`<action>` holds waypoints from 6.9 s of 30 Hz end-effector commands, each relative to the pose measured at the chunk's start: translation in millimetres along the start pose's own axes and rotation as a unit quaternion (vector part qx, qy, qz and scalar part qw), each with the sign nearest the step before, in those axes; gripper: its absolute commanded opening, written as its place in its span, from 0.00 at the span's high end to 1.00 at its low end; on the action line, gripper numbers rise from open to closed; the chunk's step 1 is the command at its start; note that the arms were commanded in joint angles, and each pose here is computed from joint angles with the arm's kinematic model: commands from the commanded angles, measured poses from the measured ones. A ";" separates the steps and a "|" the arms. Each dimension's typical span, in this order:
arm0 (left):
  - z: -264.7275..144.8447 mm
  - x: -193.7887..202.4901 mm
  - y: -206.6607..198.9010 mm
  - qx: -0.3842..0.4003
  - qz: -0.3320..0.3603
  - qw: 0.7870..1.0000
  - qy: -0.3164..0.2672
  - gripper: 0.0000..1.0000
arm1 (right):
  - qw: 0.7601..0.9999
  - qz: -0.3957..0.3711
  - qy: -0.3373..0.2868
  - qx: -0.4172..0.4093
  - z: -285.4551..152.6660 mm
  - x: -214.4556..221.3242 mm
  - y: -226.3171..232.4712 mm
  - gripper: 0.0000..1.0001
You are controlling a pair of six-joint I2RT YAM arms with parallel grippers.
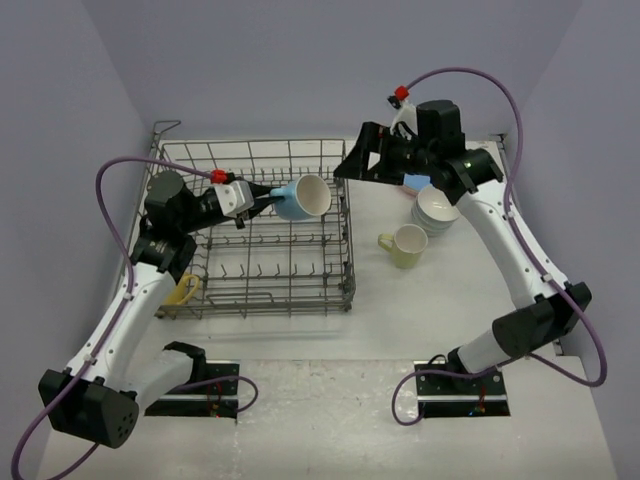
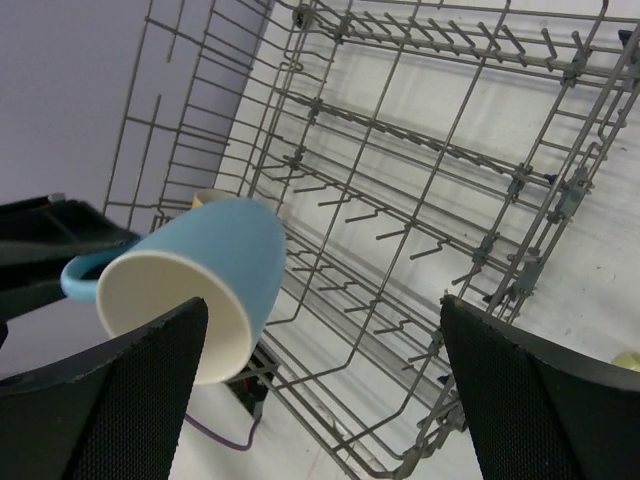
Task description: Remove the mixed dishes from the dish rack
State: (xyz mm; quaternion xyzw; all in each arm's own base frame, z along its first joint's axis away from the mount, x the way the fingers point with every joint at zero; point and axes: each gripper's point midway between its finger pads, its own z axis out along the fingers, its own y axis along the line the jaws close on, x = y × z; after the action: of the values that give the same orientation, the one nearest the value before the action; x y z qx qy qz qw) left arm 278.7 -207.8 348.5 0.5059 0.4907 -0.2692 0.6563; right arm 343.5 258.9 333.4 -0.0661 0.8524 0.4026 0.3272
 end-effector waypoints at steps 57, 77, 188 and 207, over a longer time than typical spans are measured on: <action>-120.1 127.0 9.5 -0.457 -0.445 0.700 0.320 0.00 | 0.821 0.298 -0.137 0.466 -184.0 121.0 -304.6 1.00; -192.7 177.4 -67.3 -0.482 -0.456 0.532 0.526 0.00 | 0.807 0.309 -0.100 0.493 -174.2 139.6 -322.8 0.71; -141.4 51.1 6.1 -0.461 -0.349 0.729 0.366 1.00 | 0.989 -0.031 -0.136 0.041 -86.8 7.7 -67.0 0.01; -47.2 20.3 -8.8 -0.232 -0.368 0.859 0.271 1.00 | 0.968 0.022 0.196 -0.152 77.1 57.0 57.9 0.01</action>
State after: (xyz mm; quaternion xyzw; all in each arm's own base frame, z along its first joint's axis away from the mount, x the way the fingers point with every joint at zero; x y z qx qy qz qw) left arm 247.9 -144.9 293.6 0.1324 0.8925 -0.1829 0.3905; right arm 342.1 352.1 296.8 -0.1568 0.8344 0.4887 0.2010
